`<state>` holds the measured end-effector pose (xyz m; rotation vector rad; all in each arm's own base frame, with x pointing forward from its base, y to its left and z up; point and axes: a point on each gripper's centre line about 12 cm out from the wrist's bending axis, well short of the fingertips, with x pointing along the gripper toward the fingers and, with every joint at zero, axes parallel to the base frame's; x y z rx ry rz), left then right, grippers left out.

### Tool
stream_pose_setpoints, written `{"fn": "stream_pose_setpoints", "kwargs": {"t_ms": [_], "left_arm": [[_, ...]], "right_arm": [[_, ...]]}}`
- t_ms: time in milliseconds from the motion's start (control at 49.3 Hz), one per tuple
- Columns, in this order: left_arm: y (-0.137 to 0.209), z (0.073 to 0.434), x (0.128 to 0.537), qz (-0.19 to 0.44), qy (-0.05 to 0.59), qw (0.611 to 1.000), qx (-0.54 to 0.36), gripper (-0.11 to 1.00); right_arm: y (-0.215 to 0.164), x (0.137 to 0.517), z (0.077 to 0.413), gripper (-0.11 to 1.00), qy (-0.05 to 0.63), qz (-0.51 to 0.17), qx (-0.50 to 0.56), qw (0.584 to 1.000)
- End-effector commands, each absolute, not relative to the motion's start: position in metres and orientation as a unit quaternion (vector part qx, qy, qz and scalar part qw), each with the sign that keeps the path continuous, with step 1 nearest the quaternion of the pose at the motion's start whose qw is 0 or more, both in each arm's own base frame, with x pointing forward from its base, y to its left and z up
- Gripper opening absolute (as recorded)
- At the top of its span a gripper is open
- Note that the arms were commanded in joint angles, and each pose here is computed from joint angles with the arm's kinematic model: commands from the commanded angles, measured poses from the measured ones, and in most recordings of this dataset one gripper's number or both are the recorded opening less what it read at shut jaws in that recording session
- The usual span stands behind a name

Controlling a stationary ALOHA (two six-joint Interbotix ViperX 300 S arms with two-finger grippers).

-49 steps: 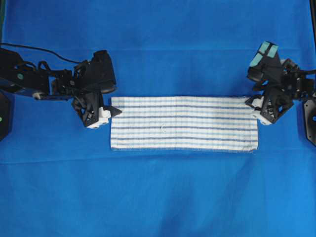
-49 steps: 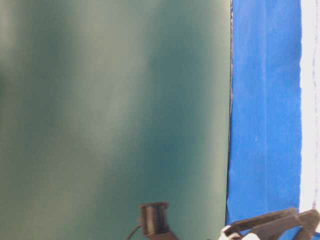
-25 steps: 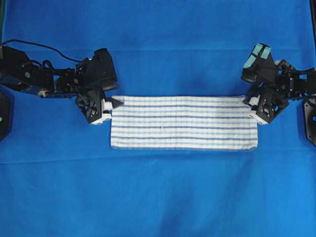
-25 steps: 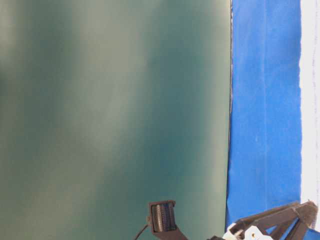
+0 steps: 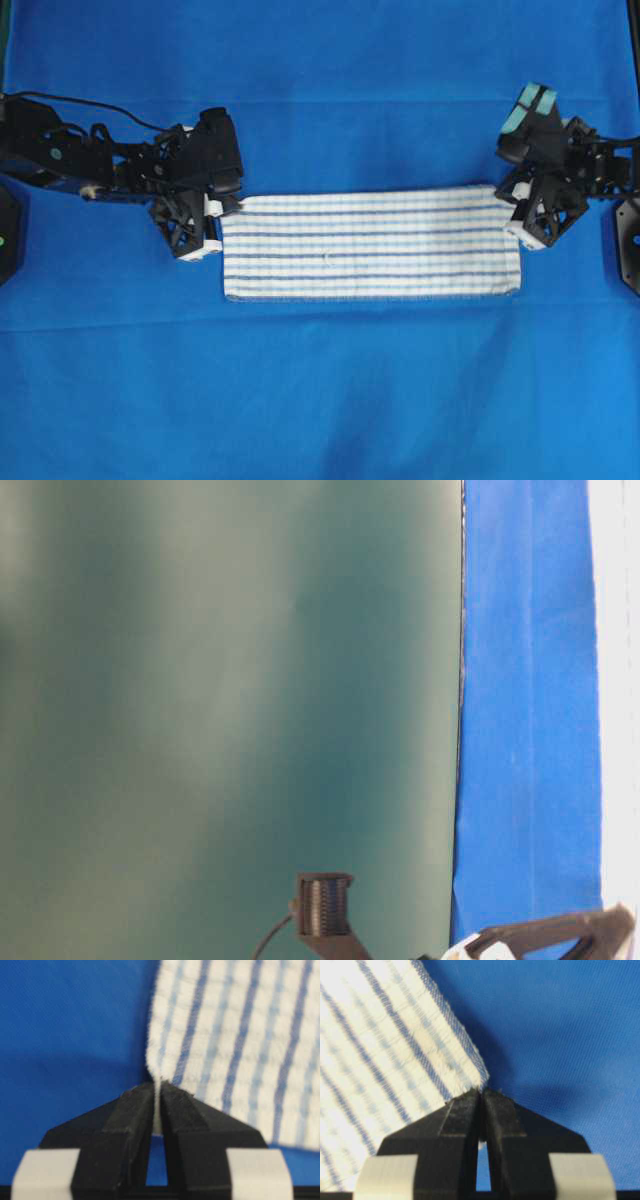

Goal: Fold the blue towel.

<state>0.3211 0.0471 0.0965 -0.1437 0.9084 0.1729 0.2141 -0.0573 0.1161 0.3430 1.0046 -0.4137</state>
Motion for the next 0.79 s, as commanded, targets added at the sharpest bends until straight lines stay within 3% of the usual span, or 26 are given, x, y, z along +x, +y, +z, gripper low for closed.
{"fn": "stream_pose_setpoints", "kwargs": {"t_ms": [0,324,527,771], "left_arm": [[0.049,0.123,0.325,0.084,0.409,0.906,-0.068,0.02],[0.04,0.194,0.322,0.072,0.339,0.936,-0.061,0.02],[0.038,0.206,0.318,0.069,0.321,0.942,-0.062,0.02],[0.032,0.217,0.321,0.06,0.306,0.948,-0.057,0.02]], "right_arm": [[-0.06,0.218,0.134,0.02,0.45,-0.198,0.162,0.855],[-0.057,0.205,0.193,0.02,0.379,-0.207,0.168,0.886],[-0.049,0.196,0.216,0.02,0.345,-0.194,0.167,0.903],[-0.048,0.194,0.221,0.02,0.337,-0.191,0.166,0.907]]}}
